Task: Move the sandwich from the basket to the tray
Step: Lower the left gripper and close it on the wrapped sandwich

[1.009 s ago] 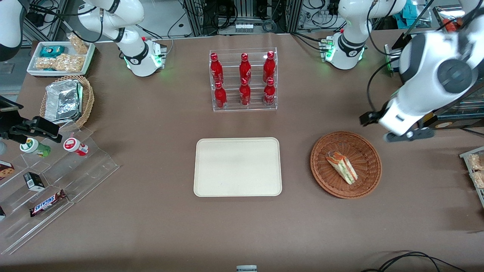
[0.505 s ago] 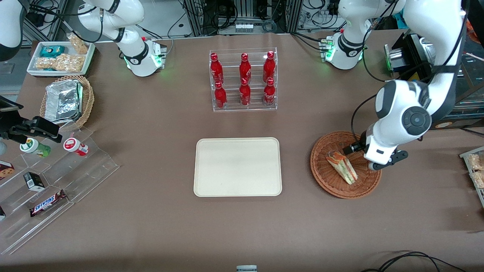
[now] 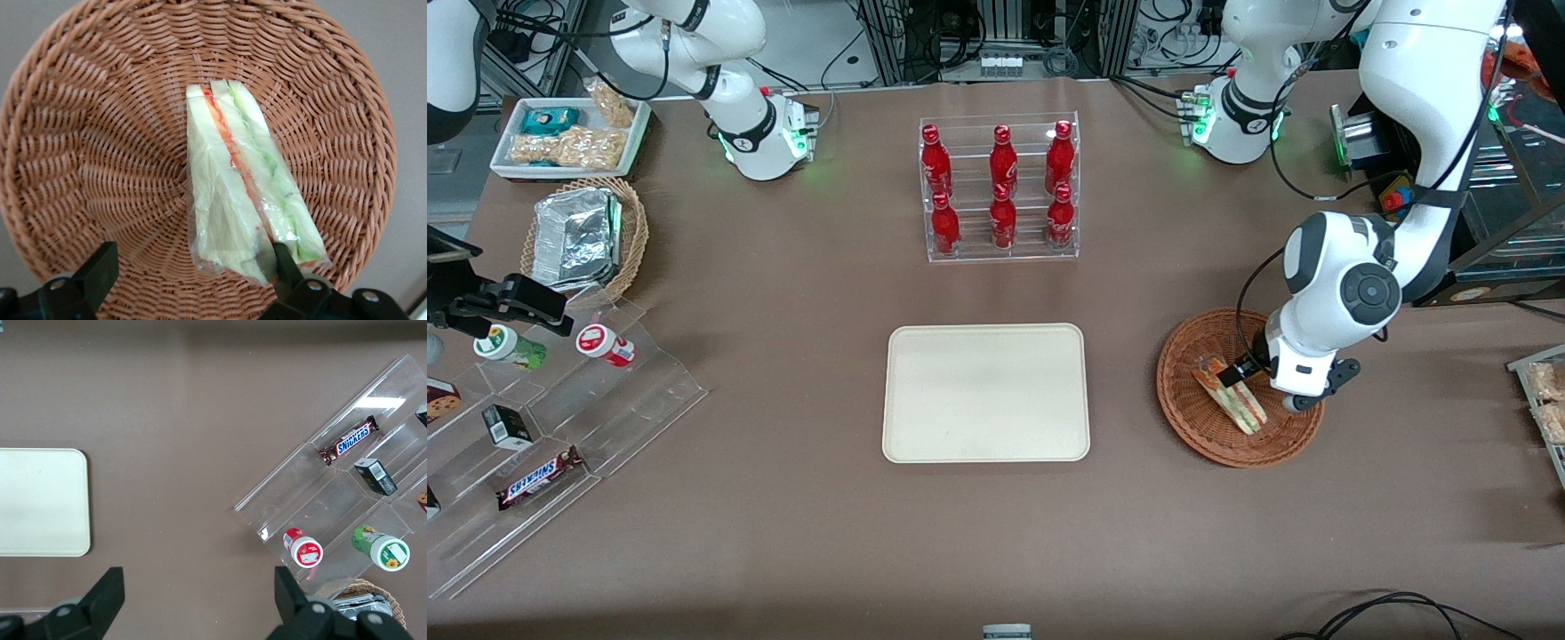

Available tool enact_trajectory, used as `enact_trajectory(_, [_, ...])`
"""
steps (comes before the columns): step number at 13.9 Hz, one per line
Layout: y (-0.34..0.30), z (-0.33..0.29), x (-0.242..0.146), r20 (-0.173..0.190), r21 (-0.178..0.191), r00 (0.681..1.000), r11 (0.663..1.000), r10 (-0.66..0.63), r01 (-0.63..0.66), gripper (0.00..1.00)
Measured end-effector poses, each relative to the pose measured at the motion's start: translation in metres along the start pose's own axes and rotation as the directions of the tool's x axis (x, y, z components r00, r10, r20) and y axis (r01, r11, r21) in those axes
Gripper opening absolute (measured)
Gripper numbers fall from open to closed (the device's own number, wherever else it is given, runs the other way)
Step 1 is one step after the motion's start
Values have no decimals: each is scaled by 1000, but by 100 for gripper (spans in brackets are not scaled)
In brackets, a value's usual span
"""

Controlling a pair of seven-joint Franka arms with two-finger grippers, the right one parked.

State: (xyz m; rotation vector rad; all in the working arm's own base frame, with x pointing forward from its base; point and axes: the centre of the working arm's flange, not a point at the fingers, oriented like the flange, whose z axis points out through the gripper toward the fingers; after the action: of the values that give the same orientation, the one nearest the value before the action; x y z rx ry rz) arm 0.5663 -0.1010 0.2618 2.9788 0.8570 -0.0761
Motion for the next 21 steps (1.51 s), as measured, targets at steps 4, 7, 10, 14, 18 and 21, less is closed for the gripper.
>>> enact_trajectory(4, [-3,6,-3,-10,-12,1000,1000,-15,15,100])
enact_trajectory(7, [3,-9,5,-33,-35,996,996,-78,77,100])
enact_trajectory(10, [12,-29,15,-48,-56,989,989,-137,134,100])
enact_trajectory(14, [21,-38,16,-47,-67,979,978,-199,196,100])
enact_trajectory(18, [22,-16,14,-14,-49,969,968,-248,247,100])
enact_trajectory(21, [22,9,13,13,-35,961,960,-277,277,100])
